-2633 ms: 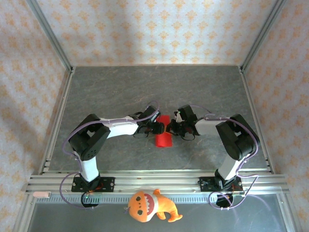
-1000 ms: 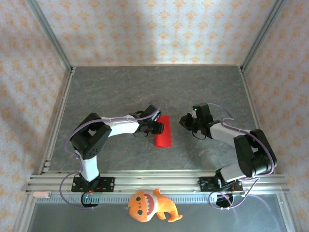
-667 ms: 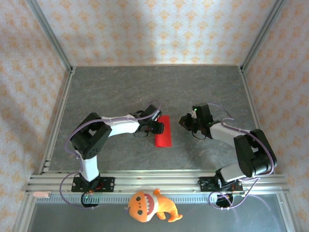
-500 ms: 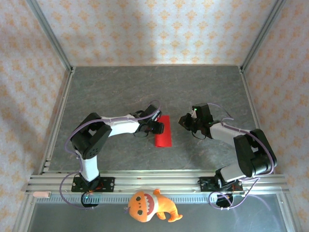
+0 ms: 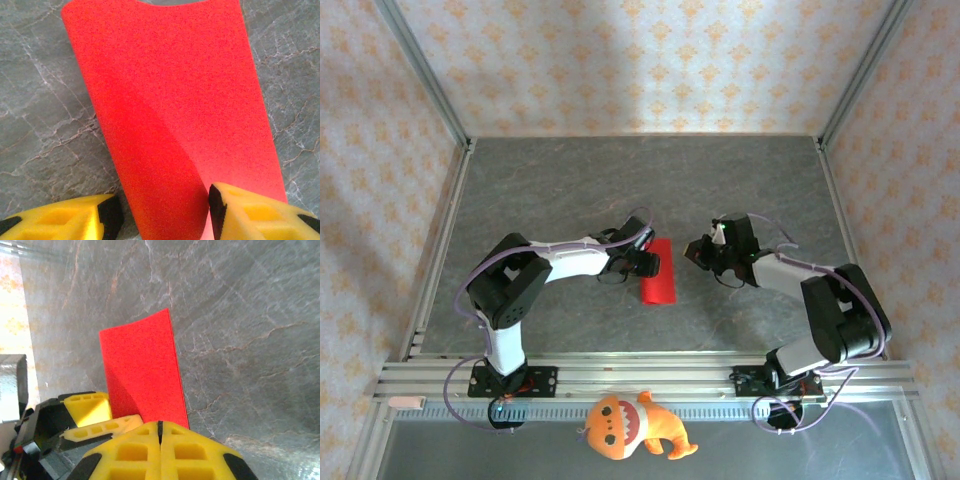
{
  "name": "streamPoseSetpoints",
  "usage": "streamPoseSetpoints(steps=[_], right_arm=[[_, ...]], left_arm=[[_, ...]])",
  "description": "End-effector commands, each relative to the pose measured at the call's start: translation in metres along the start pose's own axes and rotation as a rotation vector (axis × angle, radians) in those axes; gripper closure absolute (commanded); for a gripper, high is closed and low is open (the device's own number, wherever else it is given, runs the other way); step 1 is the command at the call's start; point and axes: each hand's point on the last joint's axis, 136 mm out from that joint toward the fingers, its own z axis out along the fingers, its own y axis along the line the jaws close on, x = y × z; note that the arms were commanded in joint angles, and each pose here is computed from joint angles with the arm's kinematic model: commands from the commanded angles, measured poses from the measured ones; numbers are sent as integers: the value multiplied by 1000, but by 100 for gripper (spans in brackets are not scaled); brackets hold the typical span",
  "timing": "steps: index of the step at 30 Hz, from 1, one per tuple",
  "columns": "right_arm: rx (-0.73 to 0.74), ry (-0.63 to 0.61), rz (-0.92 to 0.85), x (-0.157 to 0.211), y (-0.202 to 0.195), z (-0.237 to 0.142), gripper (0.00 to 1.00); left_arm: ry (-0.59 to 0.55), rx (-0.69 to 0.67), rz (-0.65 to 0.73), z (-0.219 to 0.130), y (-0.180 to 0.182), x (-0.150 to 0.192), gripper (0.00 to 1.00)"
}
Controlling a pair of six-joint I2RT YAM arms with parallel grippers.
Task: Fold a paper plane with a square sheet of paper (pick it up from the middle)
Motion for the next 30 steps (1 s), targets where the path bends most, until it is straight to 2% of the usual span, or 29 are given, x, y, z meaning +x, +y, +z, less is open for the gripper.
streamPoseSetpoints(steps=[1,22,27,30], right_arm=[[-11,21,-12,4,1,6,94],[-3,83,-49,18,8,21,95],[-46,123,-81,25,23,26,95],[-4,107,-66,21,16,31,96]], left_arm=[[97,-170,-38,42,55,36,45],[113,-162,3,45,55,41,45],[113,-159,2,46,55,42,45],[116,-151,9,47,54,42,45]])
